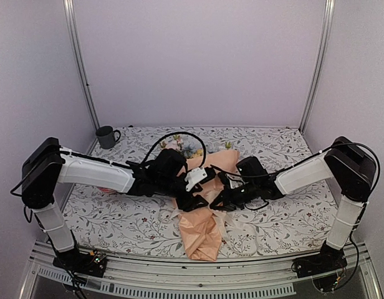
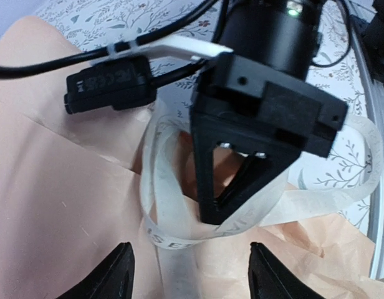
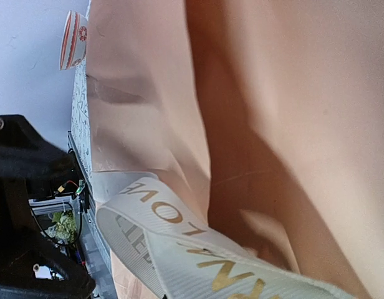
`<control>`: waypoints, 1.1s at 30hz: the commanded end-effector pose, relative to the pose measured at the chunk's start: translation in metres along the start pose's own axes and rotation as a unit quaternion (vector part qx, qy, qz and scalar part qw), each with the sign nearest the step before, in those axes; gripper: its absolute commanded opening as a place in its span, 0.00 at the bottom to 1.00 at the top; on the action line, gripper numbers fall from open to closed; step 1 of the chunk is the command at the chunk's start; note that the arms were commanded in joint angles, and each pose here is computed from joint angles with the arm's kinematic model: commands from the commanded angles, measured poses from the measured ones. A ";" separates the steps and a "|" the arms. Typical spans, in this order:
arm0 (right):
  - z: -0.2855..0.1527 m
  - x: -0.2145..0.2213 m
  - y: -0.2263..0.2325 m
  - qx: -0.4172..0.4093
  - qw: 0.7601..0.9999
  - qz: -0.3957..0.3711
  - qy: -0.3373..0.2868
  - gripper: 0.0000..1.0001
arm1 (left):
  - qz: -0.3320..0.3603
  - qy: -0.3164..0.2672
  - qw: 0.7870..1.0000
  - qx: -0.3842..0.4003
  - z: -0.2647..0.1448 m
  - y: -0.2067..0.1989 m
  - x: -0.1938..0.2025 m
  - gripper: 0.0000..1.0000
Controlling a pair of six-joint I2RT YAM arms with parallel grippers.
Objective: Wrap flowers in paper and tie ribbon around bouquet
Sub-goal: Cross the ribbon over the folded bouquet.
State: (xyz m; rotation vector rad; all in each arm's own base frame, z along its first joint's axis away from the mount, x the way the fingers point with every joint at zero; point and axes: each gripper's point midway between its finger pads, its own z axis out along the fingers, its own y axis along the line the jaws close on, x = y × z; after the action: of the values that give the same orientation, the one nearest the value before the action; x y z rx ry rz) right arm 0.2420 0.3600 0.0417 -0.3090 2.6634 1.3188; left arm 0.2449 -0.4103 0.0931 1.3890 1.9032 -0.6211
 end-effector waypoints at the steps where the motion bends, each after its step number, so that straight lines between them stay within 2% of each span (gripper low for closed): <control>1: -0.006 -0.003 0.004 -0.005 1.000 -0.006 -0.010 0.00 | -0.022 0.026 0.999 -0.039 0.016 0.031 0.009 0.62; 9: -0.009 -0.006 0.005 -0.007 1.000 -0.001 -0.013 0.00 | -0.007 0.031 0.999 0.044 0.041 0.007 0.020 0.60; 12: -0.009 -0.006 0.006 -0.008 1.000 -0.001 -0.014 0.00 | -0.004 0.026 0.997 0.069 0.042 -0.003 0.020 0.55; 15: -0.010 -0.007 0.005 -0.008 1.000 0.001 -0.015 0.00 | -0.004 0.023 0.998 0.065 0.042 -0.001 0.017 0.40; 16: -0.011 -0.007 0.004 -0.007 1.000 0.002 -0.016 0.00 | -0.010 0.038 0.997 0.065 0.051 0.000 0.029 0.30; 17: -0.012 -0.007 0.003 -0.007 1.000 0.004 -0.016 0.00 | -0.012 0.041 0.997 0.061 0.052 0.001 0.032 0.13; 18: -0.013 -0.006 0.002 -0.005 1.000 0.006 -0.018 0.00 | -0.014 0.041 0.998 0.053 0.052 0.004 0.031 0.00; 26: -0.033 -0.002 -0.004 0.002 0.999 0.029 -0.038 0.00 | -0.002 0.009 0.997 -0.078 0.020 0.046 -0.004 0.00; 33: -0.047 -0.001 0.008 -0.009 0.998 0.028 -0.050 0.00 | 0.013 -0.024 0.991 -0.131 -0.007 0.056 -0.030 0.00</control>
State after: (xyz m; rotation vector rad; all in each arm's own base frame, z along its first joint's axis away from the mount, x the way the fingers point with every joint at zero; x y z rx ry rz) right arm 0.2373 0.3294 0.0601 -0.1824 2.6382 1.3227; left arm 0.2912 -0.4111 0.0914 1.3015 1.9124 -0.4480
